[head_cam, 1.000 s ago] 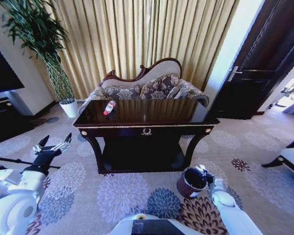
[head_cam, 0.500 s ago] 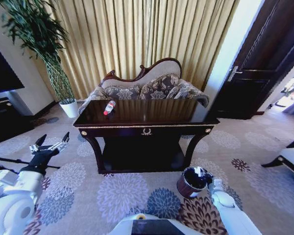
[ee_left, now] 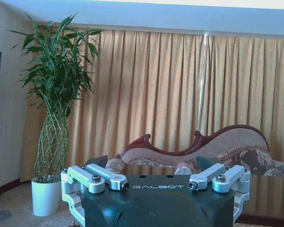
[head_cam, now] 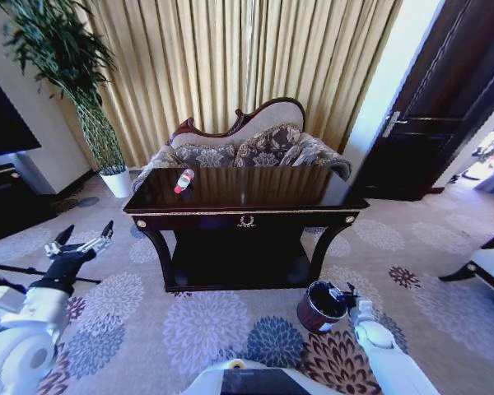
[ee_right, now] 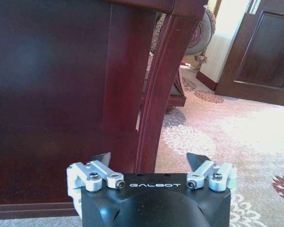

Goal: Move to the front of the table and place the trash on the table into the trash bin.

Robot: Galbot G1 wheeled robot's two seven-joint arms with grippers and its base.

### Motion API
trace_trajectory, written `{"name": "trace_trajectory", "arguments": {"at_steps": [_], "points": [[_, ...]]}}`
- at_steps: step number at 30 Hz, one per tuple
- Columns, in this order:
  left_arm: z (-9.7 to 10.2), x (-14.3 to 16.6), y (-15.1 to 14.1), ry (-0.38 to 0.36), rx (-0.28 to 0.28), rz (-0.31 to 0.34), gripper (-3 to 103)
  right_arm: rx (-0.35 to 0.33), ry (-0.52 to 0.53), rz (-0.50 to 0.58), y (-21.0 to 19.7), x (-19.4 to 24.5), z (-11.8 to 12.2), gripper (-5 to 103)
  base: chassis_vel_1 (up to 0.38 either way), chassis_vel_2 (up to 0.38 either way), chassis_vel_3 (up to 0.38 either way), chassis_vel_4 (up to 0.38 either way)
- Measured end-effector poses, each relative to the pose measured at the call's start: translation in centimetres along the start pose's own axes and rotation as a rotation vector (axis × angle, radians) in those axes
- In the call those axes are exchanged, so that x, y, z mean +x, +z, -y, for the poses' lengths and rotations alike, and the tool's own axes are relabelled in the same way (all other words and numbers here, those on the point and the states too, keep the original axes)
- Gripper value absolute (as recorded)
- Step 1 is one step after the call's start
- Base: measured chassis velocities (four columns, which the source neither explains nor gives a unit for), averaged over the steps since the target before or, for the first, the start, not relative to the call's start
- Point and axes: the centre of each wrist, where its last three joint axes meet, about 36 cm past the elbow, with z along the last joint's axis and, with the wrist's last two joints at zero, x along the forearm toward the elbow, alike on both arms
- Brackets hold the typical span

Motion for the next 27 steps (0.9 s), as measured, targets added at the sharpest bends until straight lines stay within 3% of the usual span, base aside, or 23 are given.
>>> {"name": "trace_trajectory", "arguments": {"at_steps": [6,27], "points": [[0.0,0.0,0.0,0.0,0.001,0.0,100,-0.004,-0.002,0.002,-0.2,0.0,0.1,100,0.0,0.0,0.0,0.0],[-0.2,0.0,0.3,-0.007,0.008,-0.002,100,-0.011,-0.012,-0.005,-1.1,0.4,0.0,100,0.0,0.0,0.0,0.0]]}}
